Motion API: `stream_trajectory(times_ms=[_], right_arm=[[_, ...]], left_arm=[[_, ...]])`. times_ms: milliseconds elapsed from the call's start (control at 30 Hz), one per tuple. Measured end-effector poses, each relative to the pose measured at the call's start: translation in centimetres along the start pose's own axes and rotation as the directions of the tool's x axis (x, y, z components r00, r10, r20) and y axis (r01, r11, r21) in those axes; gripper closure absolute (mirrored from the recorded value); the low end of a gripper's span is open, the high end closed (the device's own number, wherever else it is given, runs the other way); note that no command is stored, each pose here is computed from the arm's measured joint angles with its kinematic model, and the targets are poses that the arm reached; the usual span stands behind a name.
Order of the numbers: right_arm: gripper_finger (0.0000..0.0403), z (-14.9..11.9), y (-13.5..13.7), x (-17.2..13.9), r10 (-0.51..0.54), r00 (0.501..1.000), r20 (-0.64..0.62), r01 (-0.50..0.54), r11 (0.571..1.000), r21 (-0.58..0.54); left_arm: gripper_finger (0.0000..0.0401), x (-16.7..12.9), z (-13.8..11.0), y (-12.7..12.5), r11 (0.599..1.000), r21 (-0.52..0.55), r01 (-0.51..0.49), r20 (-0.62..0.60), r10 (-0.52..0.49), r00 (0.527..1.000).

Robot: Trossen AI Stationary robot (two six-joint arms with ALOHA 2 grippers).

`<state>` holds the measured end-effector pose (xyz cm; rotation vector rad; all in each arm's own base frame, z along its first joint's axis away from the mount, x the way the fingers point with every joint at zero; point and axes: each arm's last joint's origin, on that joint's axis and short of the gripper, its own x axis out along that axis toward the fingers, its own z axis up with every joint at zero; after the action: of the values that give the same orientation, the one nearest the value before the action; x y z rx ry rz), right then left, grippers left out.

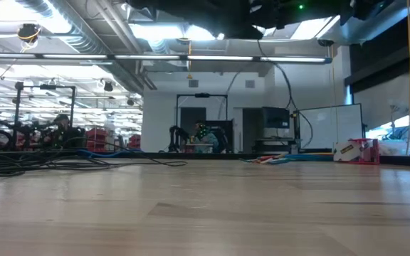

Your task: Coiling cords

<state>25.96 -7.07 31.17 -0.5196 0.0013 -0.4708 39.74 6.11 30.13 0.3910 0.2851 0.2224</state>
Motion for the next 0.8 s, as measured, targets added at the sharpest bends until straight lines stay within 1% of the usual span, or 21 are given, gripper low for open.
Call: stream_trajectory(times_ms=[200, 400, 500, 700, 800], right_arm=[[0.04, 0.1, 0.0, 0.0, 0.003, 1.0, 0.01, -0.003, 1.0, 0.001], [0.04, 0.0, 0.0, 0.0, 0.013, 1.0, 0.004, -0.013, 1.0, 0.002], [0.04, 0.0, 0.0, 0.0, 0.013, 1.0, 0.009, -0.014, 1.0, 0.007], [0.04, -0.1, 0.1, 0.0, 0.011, 1.0, 0.002, -0.011, 1.0, 0.019], [0.04, -0.2, 0.1, 0.0, 0.007, 1.0, -0.001, -0.007, 1.0, 0.03]], left_arm=[[0.0399, 0.2, -0.1, 0.5, 0.999, -0.024, -0.024, 0.019, 0.025, 1.0], [0.0399, 0.0, 1.4, 0.0, 0.999, 0.008, -0.05, 0.14, 0.049, 0.989], [0.04, 0.4, 1.3, -0.1, 0.998, 0.01, -0.061, 0.159, 0.059, 0.986], [0.0399, 1.5, -0.1, 0.3, 0.998, 0.01, -0.065, 0.12, 0.064, 0.991], [0.0399, 2.1, -0.9, 0.5, 0.996, 0.009, -0.083, 0.089, 0.082, 0.993]])
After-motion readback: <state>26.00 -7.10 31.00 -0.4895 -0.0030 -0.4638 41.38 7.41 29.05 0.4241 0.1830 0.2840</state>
